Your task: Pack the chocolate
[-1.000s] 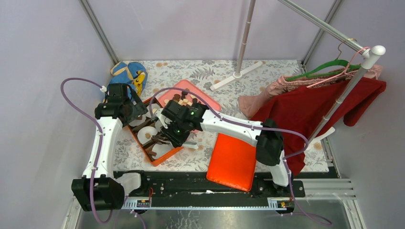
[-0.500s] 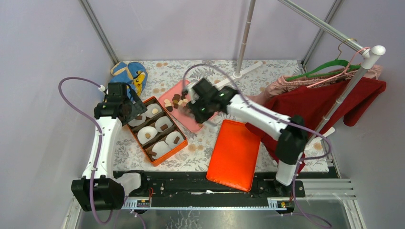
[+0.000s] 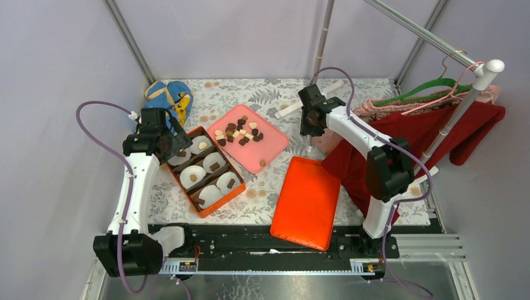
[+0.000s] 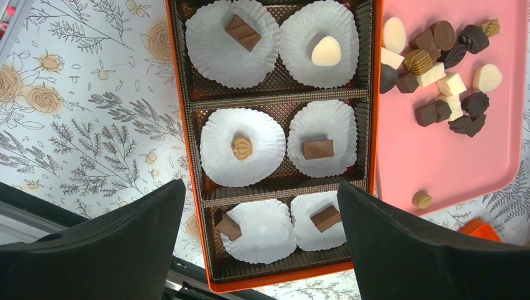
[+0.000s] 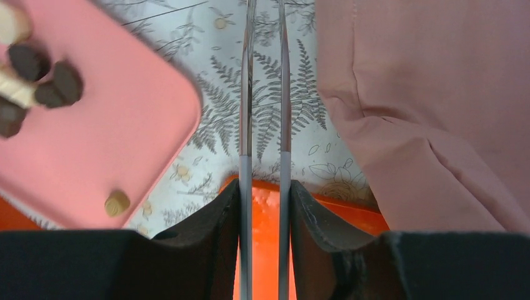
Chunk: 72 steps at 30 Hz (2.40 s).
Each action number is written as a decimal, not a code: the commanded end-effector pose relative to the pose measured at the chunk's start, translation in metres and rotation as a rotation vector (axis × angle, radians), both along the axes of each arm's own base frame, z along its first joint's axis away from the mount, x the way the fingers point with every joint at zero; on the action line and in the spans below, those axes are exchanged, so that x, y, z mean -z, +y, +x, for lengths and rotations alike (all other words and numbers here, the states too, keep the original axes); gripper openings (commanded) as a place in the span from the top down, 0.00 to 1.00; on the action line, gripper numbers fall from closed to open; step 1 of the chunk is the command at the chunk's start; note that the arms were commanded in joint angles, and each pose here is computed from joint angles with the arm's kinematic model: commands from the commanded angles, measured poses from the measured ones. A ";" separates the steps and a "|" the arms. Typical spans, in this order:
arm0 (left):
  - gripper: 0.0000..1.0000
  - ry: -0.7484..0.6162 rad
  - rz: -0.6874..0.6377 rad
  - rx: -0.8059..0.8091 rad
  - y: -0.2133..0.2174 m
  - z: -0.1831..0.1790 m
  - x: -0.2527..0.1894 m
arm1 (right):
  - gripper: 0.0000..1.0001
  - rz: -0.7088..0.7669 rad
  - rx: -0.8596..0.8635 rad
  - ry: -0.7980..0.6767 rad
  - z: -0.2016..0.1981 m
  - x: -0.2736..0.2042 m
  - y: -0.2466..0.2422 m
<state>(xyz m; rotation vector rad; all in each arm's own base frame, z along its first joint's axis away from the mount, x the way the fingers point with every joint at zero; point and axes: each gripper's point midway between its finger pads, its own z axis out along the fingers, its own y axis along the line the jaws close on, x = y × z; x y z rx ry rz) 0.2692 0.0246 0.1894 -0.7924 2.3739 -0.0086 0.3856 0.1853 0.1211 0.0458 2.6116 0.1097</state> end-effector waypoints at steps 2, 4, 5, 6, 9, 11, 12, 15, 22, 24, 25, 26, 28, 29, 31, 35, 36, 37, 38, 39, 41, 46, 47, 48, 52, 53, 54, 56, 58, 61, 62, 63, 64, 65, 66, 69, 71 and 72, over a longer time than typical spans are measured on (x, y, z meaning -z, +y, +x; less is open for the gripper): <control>0.01 -0.027 -0.007 -0.008 -0.002 -0.002 -0.008 | 0.63 0.055 0.286 -0.068 0.034 0.013 -0.009; 0.01 -0.025 -0.005 -0.010 -0.001 -0.003 -0.007 | 0.62 0.074 0.349 -0.078 0.044 0.022 -0.014; 0.01 -0.026 -0.003 -0.012 -0.001 -0.003 -0.008 | 0.62 0.072 0.374 -0.084 0.049 0.026 -0.017; 0.01 -0.029 0.001 -0.013 0.000 -0.004 -0.009 | 0.61 0.063 0.398 -0.091 0.053 0.029 -0.020; 0.01 -0.038 0.009 -0.011 0.001 -0.006 -0.012 | 0.58 0.064 0.430 -0.128 0.072 0.033 -0.024; 0.01 -0.034 0.009 -0.011 0.001 -0.007 -0.011 | 0.55 0.055 0.449 -0.130 0.082 0.037 -0.026; 0.01 -0.032 0.006 -0.008 0.000 -0.008 -0.010 | 0.54 0.052 0.457 -0.124 0.086 0.040 -0.028; 0.01 -0.024 -0.009 -0.006 -0.003 -0.009 -0.006 | 0.42 0.066 0.473 -0.118 0.099 0.048 -0.028; 0.01 -0.026 -0.018 -0.003 -0.004 -0.011 -0.005 | 0.12 0.144 0.376 -0.127 0.107 0.020 -0.012; 0.01 -0.029 -0.019 -0.001 -0.005 -0.011 -0.006 | 0.01 0.167 0.340 -0.150 0.099 0.004 -0.011; 0.01 -0.031 -0.024 0.002 -0.006 -0.010 -0.007 | 0.00 0.183 0.319 -0.162 0.094 -0.005 -0.011; 0.01 -0.033 -0.029 0.005 -0.007 -0.010 -0.007 | 0.00 0.194 0.297 -0.165 0.086 -0.011 -0.010; 0.01 -0.047 -0.046 0.017 -0.011 -0.007 -0.008 | 0.00 0.231 0.243 -0.172 0.067 -0.021 -0.006; 0.01 -0.052 -0.052 0.019 -0.012 -0.007 -0.007 | 0.00 0.242 0.218 -0.179 0.055 -0.025 -0.004; 0.01 -0.065 -0.068 0.026 -0.015 -0.004 -0.007 | 0.00 0.250 0.160 -0.179 0.029 -0.026 0.004; 0.01 -0.069 -0.086 0.034 -0.019 -0.001 -0.003 | 0.00 0.215 0.032 -0.089 -0.033 -0.011 0.028; 0.01 -0.070 -0.086 0.033 -0.018 0.000 -0.003 | 0.01 0.203 0.003 -0.061 -0.049 -0.004 0.036; 0.01 -0.067 -0.087 0.034 -0.018 0.000 -0.002 | 0.02 0.191 -0.015 -0.034 -0.063 0.004 0.042; 0.01 -0.069 -0.087 0.034 -0.019 0.002 -0.002 | 0.04 0.182 -0.027 -0.008 -0.076 0.012 0.048; 0.01 -0.069 -0.091 0.034 -0.019 0.003 -0.002 | 0.06 0.177 -0.029 0.021 -0.087 0.022 0.053; 0.01 -0.069 -0.106 0.040 -0.022 0.004 -0.001 | 0.14 0.177 -0.021 0.077 -0.103 0.041 0.061; 0.01 -0.069 -0.114 0.040 -0.023 0.006 -0.001 | 0.27 0.145 -0.008 0.152 -0.121 0.069 0.075; 0.01 -0.069 -0.112 0.041 -0.023 0.005 -0.001 | 0.29 0.134 -0.012 0.163 -0.123 0.074 0.078; 0.01 -0.070 -0.110 0.041 -0.022 0.006 -0.001 | 0.30 0.122 -0.011 0.171 -0.124 0.079 0.079; 0.01 -0.069 -0.105 0.043 -0.022 0.005 0.000 | 0.38 0.076 -0.004 0.195 -0.128 0.097 0.082; 0.01 -0.069 -0.104 0.043 -0.022 0.004 0.000 | 0.40 0.069 0.003 0.202 -0.128 0.101 0.082; 0.01 -0.068 -0.104 0.044 -0.022 0.004 0.001 | 0.43 0.064 0.006 0.205 -0.128 0.105 0.082; 0.01 -0.066 -0.104 0.041 -0.022 0.002 0.002 | 0.57 0.051 0.010 0.208 -0.127 0.112 0.082; 0.01 -0.063 -0.102 0.040 -0.021 0.001 0.003 | 0.80 0.034 0.020 0.213 -0.127 0.114 0.079; 0.01 -0.072 -0.096 0.049 -0.021 -0.001 -0.001 | 1.00 0.060 0.007 0.203 -0.128 0.100 0.081; 0.01 -0.075 -0.096 0.053 -0.022 -0.001 -0.001 | 1.00 0.084 -0.007 0.195 -0.129 0.091 0.084; 0.01 -0.077 -0.099 0.059 -0.023 -0.002 -0.002 | 1.00 0.111 -0.035 0.194 -0.131 0.082 0.088; 0.01 -0.080 -0.106 0.065 -0.024 -0.002 -0.003 | 1.00 0.142 -0.070 0.193 -0.133 0.071 0.094; 0.01 -0.081 -0.109 0.072 -0.025 -0.001 -0.004 | 1.00 0.164 -0.106 0.194 -0.135 0.060 0.098; 0.01 -0.081 -0.109 0.076 -0.026 -0.001 -0.004 | 1.00 0.181 -0.141 0.193 -0.136 0.048 0.102; 0.01 -0.121 -0.135 0.100 -0.032 0.003 -0.017 | 1.00 0.273 -0.248 0.164 -0.138 0.001 0.119; 0.01 -0.150 -0.144 0.115 -0.035 0.006 -0.027 | 1.00 0.343 -0.313 0.132 -0.140 -0.029 0.130; 0.01 -0.162 -0.152 0.128 -0.037 0.008 -0.032 | 1.00 0.377 -0.343 0.113 -0.141 -0.044 0.135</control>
